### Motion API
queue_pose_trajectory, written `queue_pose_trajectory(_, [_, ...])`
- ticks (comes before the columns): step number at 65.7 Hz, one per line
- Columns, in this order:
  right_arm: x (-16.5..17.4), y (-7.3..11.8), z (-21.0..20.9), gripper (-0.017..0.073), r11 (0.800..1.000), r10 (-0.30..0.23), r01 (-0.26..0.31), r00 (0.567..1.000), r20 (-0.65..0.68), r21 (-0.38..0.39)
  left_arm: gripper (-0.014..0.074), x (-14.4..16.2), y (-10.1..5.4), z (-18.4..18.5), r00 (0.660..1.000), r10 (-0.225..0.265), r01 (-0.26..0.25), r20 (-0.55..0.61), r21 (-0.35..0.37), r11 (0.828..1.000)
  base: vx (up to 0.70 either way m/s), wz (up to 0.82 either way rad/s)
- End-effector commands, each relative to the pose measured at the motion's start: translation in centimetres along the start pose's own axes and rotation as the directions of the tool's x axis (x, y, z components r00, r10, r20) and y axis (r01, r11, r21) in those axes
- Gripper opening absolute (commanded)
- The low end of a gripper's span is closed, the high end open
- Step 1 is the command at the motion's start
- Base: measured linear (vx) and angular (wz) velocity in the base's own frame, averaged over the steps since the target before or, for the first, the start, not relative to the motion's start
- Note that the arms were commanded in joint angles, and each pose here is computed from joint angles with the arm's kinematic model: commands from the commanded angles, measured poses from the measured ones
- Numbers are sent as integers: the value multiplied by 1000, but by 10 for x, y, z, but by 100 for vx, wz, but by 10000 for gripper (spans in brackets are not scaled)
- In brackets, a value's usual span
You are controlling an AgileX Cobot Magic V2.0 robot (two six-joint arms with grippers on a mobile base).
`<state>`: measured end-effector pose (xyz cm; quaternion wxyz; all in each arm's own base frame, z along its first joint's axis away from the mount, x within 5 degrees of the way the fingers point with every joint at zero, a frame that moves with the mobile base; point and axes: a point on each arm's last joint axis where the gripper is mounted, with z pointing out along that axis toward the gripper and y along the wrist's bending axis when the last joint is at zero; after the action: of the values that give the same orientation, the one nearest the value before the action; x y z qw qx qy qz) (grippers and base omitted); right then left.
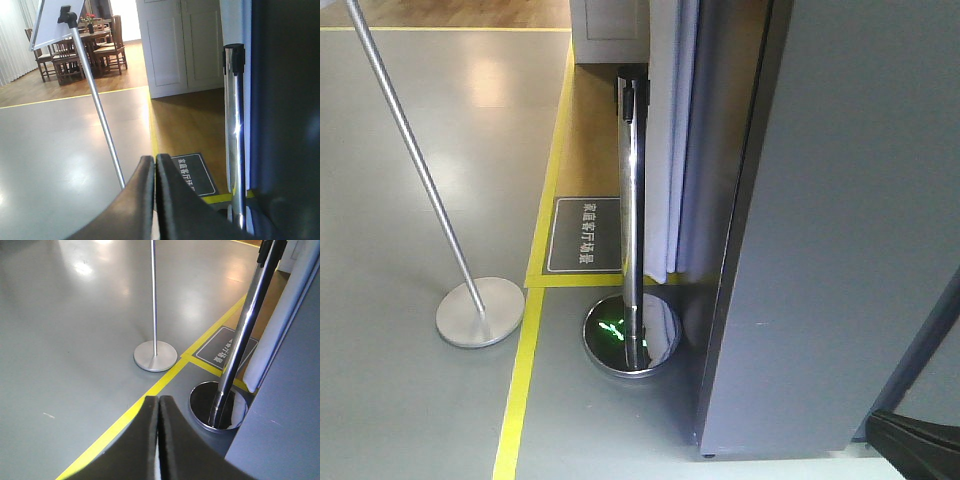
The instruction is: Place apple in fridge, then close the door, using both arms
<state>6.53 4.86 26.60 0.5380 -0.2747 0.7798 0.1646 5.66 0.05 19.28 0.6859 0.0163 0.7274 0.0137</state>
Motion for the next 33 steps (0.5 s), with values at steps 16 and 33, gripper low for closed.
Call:
queue_pose_trajectory(16, [-14, -2, -3, -6, 1000, 0, -1, 996, 87, 20, -8, -2, 1, -1, 998, -1, 3, 70, -23, 1000, 0, 0])
queue_pose_trajectory(33, [-14, -2, -3, -6, 1000, 0, -1, 996, 87, 20, -8, -1, 5, -1, 998, -2, 7, 65, -90, 996, 0, 0])
